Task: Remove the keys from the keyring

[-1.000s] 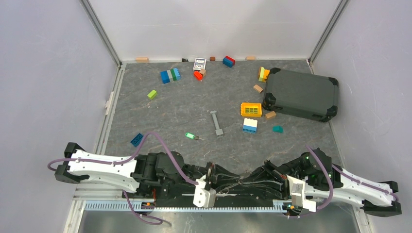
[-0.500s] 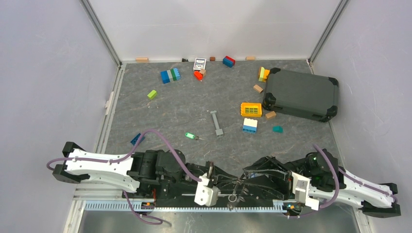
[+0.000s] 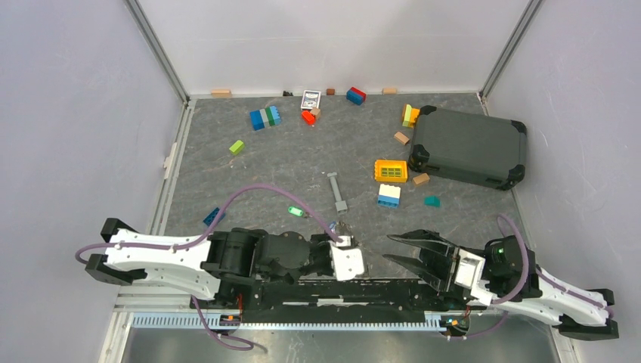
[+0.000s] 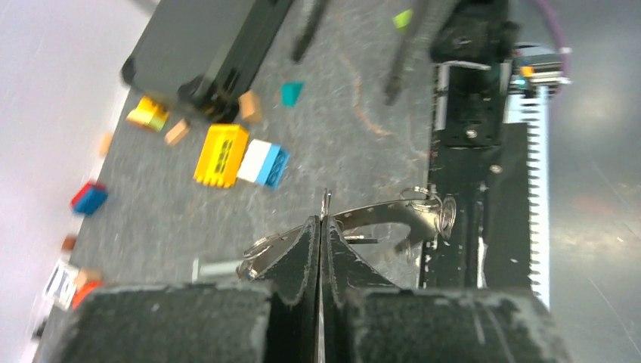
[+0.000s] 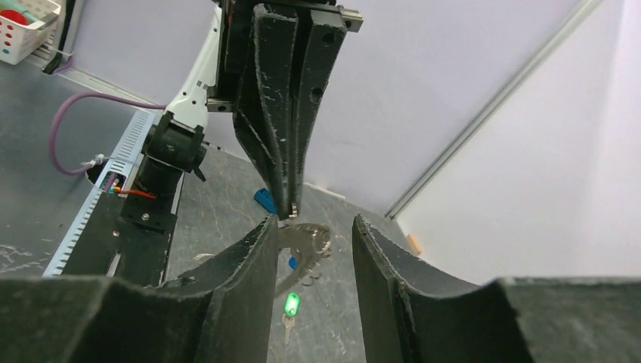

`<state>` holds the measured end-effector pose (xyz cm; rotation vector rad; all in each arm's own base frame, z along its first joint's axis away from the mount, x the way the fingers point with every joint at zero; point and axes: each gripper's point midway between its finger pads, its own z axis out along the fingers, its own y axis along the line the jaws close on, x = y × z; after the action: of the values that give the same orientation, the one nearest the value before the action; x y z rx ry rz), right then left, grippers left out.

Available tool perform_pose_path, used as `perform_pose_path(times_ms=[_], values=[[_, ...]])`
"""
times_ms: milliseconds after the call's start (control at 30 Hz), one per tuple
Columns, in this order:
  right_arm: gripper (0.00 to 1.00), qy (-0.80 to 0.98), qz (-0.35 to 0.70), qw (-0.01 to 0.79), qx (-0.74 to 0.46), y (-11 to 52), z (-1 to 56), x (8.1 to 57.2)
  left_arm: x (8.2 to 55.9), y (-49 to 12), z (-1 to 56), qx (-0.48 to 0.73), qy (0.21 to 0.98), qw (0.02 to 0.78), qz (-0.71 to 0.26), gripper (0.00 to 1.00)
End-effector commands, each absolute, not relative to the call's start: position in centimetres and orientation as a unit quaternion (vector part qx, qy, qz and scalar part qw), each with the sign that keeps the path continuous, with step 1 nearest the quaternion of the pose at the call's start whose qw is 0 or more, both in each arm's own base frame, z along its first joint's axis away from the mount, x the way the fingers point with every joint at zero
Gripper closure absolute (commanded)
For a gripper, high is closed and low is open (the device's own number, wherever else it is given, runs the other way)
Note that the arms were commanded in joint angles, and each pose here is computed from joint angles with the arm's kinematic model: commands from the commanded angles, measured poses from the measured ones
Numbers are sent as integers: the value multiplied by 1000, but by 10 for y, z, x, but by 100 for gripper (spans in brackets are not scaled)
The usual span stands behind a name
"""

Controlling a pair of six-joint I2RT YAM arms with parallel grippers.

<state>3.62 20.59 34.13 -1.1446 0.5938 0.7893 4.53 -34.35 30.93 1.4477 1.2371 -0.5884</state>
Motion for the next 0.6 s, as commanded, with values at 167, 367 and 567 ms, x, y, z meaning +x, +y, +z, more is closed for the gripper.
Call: perform_pose_path(times_ms=[167,367,567], values=[[52,377,404,696,-459,219,330,55,91,-339,340,421,663,585,-200,98],[52,432,391,686,-435,230,320,73,99,-342,343,361,690,591,-211,98],[51,461,359,703,-404,224,319,92,112,-335,346,298,721,591,-204,98]])
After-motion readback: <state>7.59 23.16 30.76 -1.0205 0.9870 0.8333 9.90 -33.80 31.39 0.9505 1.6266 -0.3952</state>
